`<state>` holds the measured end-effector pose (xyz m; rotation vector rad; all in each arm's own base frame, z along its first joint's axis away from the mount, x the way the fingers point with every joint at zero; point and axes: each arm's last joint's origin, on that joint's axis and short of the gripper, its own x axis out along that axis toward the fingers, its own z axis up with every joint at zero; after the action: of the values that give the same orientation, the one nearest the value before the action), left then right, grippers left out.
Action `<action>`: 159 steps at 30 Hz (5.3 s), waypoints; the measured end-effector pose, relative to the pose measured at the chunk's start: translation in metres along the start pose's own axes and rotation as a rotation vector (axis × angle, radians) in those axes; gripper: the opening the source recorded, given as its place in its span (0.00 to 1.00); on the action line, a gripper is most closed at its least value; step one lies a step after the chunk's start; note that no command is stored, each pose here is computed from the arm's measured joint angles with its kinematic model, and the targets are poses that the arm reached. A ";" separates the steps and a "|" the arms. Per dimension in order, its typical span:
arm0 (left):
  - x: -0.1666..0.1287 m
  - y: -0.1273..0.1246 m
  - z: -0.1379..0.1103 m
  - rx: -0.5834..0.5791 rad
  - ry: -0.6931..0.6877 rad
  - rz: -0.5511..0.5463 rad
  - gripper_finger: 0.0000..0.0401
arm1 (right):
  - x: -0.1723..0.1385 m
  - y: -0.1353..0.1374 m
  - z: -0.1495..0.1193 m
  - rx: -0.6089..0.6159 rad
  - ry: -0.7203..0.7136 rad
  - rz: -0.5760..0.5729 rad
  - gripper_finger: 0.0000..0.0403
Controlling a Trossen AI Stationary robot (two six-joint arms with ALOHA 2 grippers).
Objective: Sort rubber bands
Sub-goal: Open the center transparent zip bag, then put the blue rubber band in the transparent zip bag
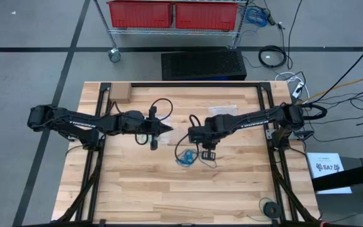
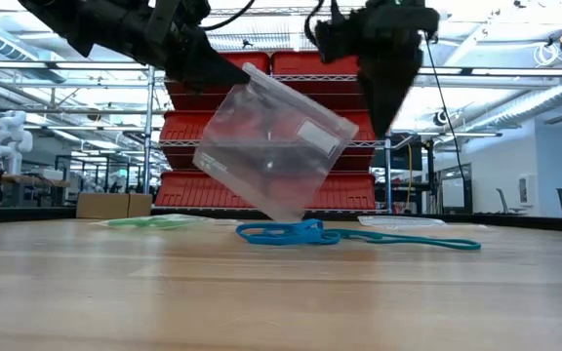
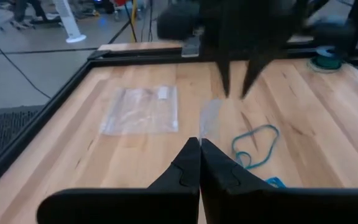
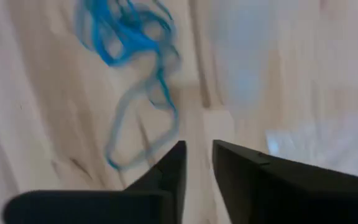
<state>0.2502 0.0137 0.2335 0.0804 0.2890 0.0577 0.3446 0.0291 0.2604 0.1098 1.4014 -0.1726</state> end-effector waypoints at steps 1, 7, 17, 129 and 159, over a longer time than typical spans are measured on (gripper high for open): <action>0.000 0.000 0.000 0.000 0.003 -0.001 0.00 | -0.005 -0.001 -0.001 0.006 0.015 -0.003 0.23; 0.000 0.000 0.000 -0.001 0.002 -0.001 0.00 | -0.039 -0.003 0.008 0.002 -0.053 -0.047 0.35; 0.000 0.000 -0.002 -0.001 0.023 -0.004 0.00 | -0.038 0.012 0.031 -0.186 -0.375 -0.223 0.02; 0.001 -0.004 -0.002 -0.072 0.022 0.035 0.00 | 0.057 -0.001 0.028 0.163 -0.963 -0.027 0.55; 0.000 -0.004 -0.003 -0.064 0.029 0.047 0.00 | 0.044 0.024 -0.082 0.265 -0.354 -0.001 0.56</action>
<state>0.2501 0.0101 0.2306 0.0231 0.3139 0.1147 0.2763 0.0649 0.2024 0.2840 1.0207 -0.3606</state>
